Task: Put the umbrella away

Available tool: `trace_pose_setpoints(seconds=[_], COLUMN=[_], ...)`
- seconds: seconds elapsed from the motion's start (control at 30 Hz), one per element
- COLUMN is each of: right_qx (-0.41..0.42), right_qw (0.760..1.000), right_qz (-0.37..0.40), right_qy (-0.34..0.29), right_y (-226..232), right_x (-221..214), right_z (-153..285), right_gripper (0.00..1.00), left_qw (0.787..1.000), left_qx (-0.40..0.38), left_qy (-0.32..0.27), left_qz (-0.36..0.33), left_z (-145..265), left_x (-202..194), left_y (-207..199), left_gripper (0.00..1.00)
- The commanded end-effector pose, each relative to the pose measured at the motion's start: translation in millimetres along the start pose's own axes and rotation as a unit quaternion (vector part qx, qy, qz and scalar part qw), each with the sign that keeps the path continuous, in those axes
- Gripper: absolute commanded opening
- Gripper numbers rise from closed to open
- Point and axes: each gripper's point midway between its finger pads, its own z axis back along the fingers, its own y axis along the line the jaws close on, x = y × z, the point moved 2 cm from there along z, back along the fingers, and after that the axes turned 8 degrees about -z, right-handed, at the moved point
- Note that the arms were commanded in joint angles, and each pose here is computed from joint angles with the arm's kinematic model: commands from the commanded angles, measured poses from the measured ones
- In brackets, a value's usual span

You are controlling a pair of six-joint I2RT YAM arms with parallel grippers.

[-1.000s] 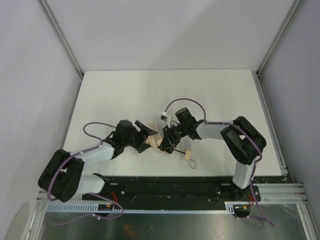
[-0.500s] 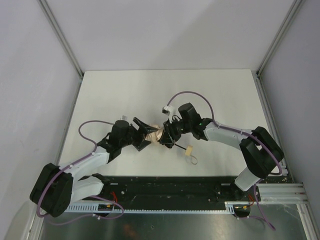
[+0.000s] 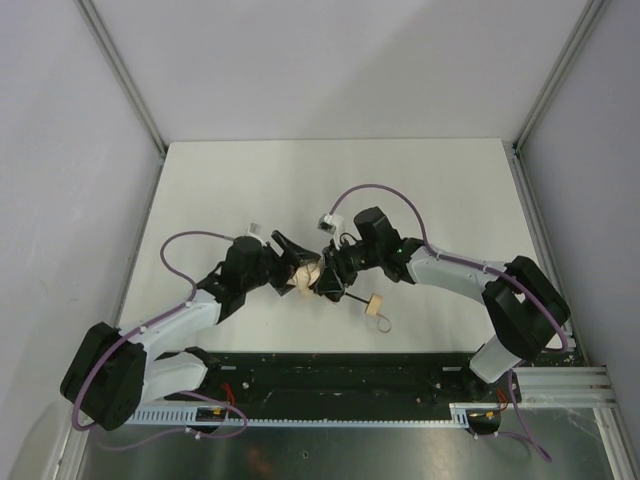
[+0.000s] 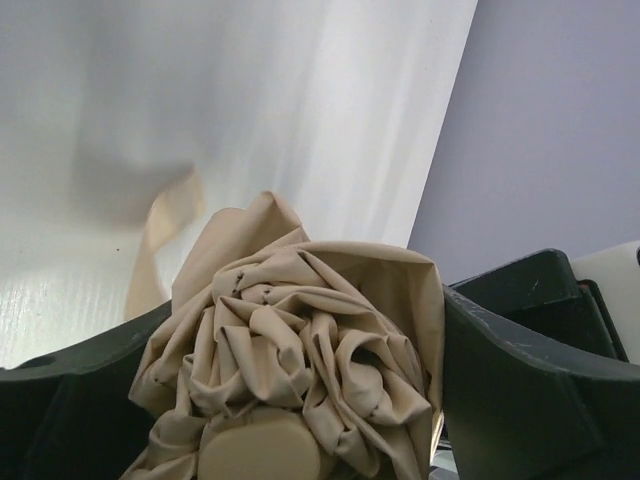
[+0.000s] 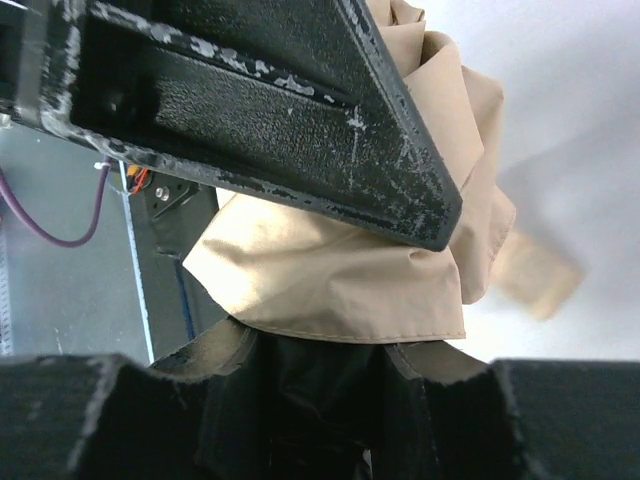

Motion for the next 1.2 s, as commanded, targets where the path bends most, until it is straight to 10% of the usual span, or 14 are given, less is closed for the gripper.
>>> trace_pose_setpoints(seconds=[0.0,0.33,0.83,1.17], right_qx=[0.073,0.052,-0.020,-0.094], right_qw=[0.997,0.999,0.991,0.958], right_qz=[0.026,0.006,-0.114,-0.189], right_qy=[-0.029,-0.006,-0.065,-0.194], right_y=[28.9,15.9,35.8,41.9], right_x=[26.9,21.8,43.5,72.5], right_z=[7.2,15.7,59.3,131.0], right_gripper=[0.00,0.01,0.95,0.99], left_qw=[0.996,0.994,0.980,0.960], left_qx=[-0.072,-0.091,-0.175,-0.249], left_qy=[-0.019,-0.028,-0.077,-0.117], left_qz=[-0.039,-0.055,-0.048,-0.059], left_z=[8.0,6.7,28.1,51.7], left_x=[5.7,9.8,27.9,38.5], left_y=[-34.6,-42.9,-74.0,-101.6], left_gripper=[0.79,0.03,0.00,0.00])
